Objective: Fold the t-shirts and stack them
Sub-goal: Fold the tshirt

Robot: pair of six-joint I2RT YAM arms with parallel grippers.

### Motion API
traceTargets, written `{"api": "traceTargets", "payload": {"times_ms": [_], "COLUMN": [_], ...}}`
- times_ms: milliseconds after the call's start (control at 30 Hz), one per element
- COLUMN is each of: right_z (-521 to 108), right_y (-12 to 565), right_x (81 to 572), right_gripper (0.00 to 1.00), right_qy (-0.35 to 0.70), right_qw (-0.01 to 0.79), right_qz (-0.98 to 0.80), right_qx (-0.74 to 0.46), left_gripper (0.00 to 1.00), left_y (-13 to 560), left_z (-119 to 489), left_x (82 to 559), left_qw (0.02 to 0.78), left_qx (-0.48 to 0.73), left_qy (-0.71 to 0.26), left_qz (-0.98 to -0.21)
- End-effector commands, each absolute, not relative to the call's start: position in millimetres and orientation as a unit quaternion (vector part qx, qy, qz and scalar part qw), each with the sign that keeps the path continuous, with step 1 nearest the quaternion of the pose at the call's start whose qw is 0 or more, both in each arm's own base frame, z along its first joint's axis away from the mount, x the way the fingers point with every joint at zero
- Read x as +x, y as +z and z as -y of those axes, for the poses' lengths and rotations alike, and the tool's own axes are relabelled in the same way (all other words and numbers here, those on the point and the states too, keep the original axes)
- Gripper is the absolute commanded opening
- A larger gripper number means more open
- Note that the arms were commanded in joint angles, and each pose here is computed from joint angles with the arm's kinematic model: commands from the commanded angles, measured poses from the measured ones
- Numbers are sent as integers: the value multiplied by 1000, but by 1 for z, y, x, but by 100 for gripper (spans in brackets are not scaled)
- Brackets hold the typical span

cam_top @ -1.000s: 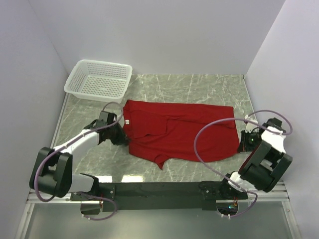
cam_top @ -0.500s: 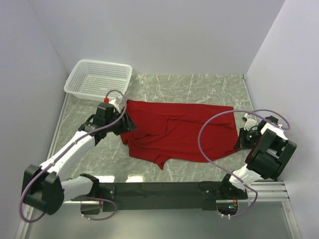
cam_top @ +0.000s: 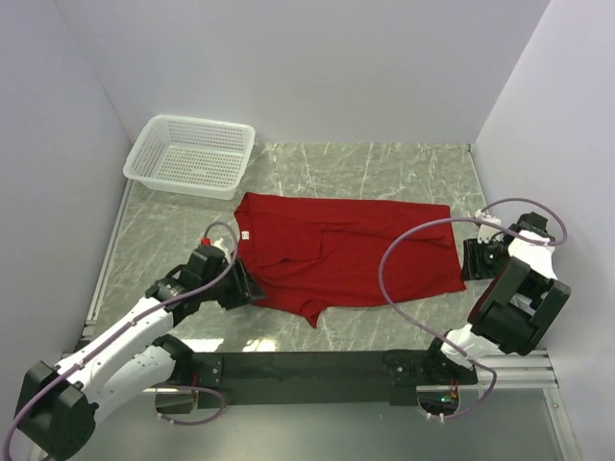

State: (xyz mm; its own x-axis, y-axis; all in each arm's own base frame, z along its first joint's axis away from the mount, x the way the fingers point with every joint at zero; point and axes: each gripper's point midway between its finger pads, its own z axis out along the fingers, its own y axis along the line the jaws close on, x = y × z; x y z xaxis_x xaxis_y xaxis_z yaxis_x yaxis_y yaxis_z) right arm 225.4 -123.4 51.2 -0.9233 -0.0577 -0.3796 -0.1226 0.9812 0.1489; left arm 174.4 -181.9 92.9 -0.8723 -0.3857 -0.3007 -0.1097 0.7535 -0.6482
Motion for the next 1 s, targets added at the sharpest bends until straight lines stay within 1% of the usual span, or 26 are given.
{"api": "traceTargets", "payload": {"times_ms": [0,67,167,200,267,300,333,367,400,433,467,500,533,567,600,733,767,800,967], "right_z": [127,122,87,60,34,18,-6,-33,-52,-69,-103,-116,-130,-149,-162,-200,-216,-219,-261], "right_y": [78,83,89,92,97,103,108,116,122,127,132,129,127,122,114,99,96,94,88], "right_x": [229,231,233,232,237,238,240,237,224,218,203,188,180,166,168,157,154,162,168], "right_gripper": [56,57,58,59,59,59,59,59,63,65,69,72,75,77,77,76,74,72,65], "right_qy": [50,47,86,106,110,108,115,151,175,191,231,248,251,255,241,230,229,199,136], "right_qw": [214,219,227,226,244,261,273,299,306,323,334,331,336,320,326,290,285,279,284], "right_qz": [-972,-968,-948,-933,-904,-883,-848,-811,-782,-735,-674,-639,-590,-546,-515,-445,-421,-418,-369], "right_qx": [-88,-115,-204,-260,-333,-374,-440,-479,-514,-565,-617,-648,-690,-731,-755,-815,-830,-841,-874], "left_gripper": [49,49,50,51,54,58,60,61,66,69,72,78,80,80,80,80,80,80,80], "left_y": [75,75,91,99,117,132,140,144,159,164,167,174,177,179,182,185,185,184,187], "left_z": [178,175,170,166,156,154,151,143,141,136,130,126,123,120,116,107,106,102,95], "left_x": [163,166,180,185,195,199,202,204,205,206,206,205,204,204,201,189,187,183,173], "left_qw": [186,196,234,252,290,311,324,340,360,371,382,395,401,408,414,417,417,417,418], "left_qx": [-183,-194,-208,-208,-219,-218,-221,-229,-230,-235,-244,-254,-259,-267,-277,-301,-305,-313,-326], "left_qy": [-301,-296,-290,-288,-270,-276,-275,-262,-273,-270,-264,-272,-274,-275,-284,-297,-300,-302,-313], "left_qz": [-917,-915,-904,-900,-892,-883,-878,-874,-862,-857,-852,-840,-835,-829,-820,-805,-802,-798,-788]}}
